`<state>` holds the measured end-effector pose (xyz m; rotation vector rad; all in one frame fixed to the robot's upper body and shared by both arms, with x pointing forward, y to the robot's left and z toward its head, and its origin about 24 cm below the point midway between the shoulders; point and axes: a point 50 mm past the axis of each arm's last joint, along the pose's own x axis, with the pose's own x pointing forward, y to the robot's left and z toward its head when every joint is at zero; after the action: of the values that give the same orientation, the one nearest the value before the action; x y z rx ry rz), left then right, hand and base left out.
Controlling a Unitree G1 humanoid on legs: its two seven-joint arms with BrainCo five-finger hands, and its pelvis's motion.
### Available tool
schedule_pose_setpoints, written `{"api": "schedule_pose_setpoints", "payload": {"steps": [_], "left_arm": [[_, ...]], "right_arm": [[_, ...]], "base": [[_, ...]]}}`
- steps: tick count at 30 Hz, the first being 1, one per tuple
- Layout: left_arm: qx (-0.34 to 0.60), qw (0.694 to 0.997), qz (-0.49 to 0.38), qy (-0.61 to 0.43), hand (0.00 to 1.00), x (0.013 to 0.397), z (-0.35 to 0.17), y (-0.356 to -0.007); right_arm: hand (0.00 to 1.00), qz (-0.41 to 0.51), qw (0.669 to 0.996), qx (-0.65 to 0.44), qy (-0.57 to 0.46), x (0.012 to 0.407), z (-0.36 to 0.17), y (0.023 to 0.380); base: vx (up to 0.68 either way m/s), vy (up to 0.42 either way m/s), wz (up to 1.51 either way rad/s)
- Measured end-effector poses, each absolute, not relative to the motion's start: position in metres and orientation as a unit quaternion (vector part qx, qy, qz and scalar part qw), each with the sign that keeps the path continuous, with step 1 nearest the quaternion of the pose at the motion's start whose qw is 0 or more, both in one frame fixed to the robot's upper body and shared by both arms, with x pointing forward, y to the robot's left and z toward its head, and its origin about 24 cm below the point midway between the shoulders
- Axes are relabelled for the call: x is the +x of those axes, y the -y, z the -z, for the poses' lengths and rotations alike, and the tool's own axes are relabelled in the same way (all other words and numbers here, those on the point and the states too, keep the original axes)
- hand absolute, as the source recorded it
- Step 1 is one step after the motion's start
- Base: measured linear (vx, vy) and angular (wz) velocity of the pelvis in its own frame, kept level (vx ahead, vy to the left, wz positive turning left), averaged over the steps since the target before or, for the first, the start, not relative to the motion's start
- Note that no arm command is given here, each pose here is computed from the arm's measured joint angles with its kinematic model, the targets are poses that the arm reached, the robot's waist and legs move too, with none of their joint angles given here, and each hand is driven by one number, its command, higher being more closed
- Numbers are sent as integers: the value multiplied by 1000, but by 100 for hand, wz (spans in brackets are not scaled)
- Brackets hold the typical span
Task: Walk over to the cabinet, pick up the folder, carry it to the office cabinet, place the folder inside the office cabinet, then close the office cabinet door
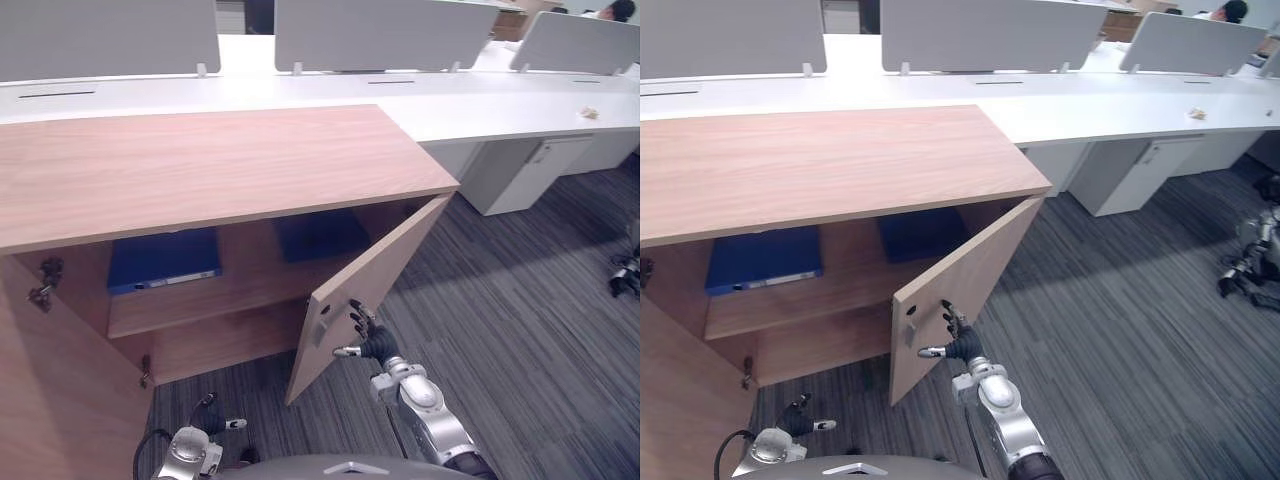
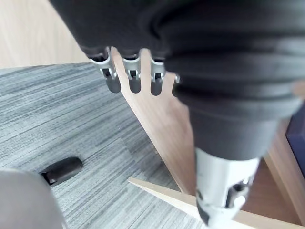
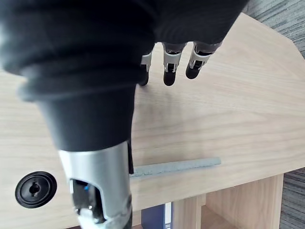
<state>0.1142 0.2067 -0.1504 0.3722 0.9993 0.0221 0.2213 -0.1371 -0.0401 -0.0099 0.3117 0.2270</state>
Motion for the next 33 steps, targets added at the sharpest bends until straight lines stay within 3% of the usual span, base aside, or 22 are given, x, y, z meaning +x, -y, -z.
{"api": "schedule_pose_setpoints", "payload": {"steps": [11,20,28,33], "left_arm": [[145,839,-74,-518,0,80,156,-224],[127,845,-85,-513,0,84,155,-221],[119,846,-90,-513,0,84,155,-221],[115,847,-93,-510,0,83,155,-221]], "right_arm": [[0,13,985,-31,-170,253,42,178],[0,71,981,-31,-178,271,40,194],[0,93,978,-20,-183,267,43,202],[0,113,974,1,-196,245,54,205]], "base": [[-1,13,25],[38,-17,14],[0,-1,0],[1,-5,-2]]}}
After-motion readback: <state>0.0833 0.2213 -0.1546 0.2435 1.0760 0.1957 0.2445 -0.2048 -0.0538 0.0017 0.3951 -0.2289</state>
